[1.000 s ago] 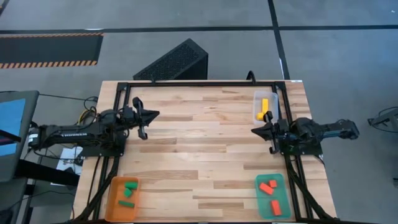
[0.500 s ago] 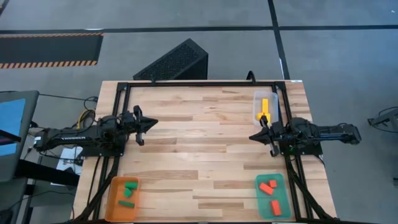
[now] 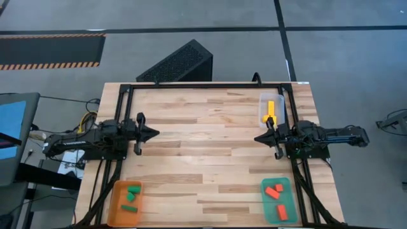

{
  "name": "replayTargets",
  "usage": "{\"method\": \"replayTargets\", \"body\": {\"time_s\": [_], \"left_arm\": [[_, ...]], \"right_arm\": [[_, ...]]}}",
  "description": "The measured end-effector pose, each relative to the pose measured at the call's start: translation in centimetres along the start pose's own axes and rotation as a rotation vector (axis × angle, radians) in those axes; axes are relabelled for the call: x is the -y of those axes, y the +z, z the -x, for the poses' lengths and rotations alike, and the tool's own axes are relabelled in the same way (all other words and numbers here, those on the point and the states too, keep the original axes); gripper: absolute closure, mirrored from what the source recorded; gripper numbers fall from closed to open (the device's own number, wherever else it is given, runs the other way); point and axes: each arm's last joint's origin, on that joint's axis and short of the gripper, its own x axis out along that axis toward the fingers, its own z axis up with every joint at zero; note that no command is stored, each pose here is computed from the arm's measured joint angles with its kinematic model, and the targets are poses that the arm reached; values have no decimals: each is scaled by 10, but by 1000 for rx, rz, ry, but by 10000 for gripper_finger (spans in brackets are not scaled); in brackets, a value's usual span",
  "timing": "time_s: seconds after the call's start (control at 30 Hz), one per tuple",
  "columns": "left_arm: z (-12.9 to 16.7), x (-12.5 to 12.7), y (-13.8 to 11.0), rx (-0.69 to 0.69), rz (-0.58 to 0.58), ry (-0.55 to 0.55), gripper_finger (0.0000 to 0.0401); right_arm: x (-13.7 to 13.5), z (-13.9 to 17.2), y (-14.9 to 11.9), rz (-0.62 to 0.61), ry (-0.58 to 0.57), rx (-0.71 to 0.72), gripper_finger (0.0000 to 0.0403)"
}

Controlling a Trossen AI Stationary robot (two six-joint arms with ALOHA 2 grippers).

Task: Sort & place blocks by color
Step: Return to Home Position

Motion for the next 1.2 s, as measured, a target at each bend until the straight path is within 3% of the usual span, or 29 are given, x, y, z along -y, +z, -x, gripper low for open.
{"method": "replayTargets", "body": {"time_s": [0.3, 0.5, 0.73, 0.93, 1.2], "left_arm": [[3, 2, 3, -47, -119, -22, 401], [3, 2, 3, -49, -138, -38, 401], [5, 6, 3, -98, -118, -180, 401], [5, 5, 3, -101, -100, -140, 401], [5, 1, 3, -105, -139, 3, 401]], "right_arm": [[0, 0, 0, 0, -3, 0, 382], [0, 0, 0, 0, -3, 0, 381], [0, 0, 0, 0, -1, 0, 374], [0, 0, 0, 0, 0, 0, 376], [0, 0, 0, 0, 0, 0, 374]]}}
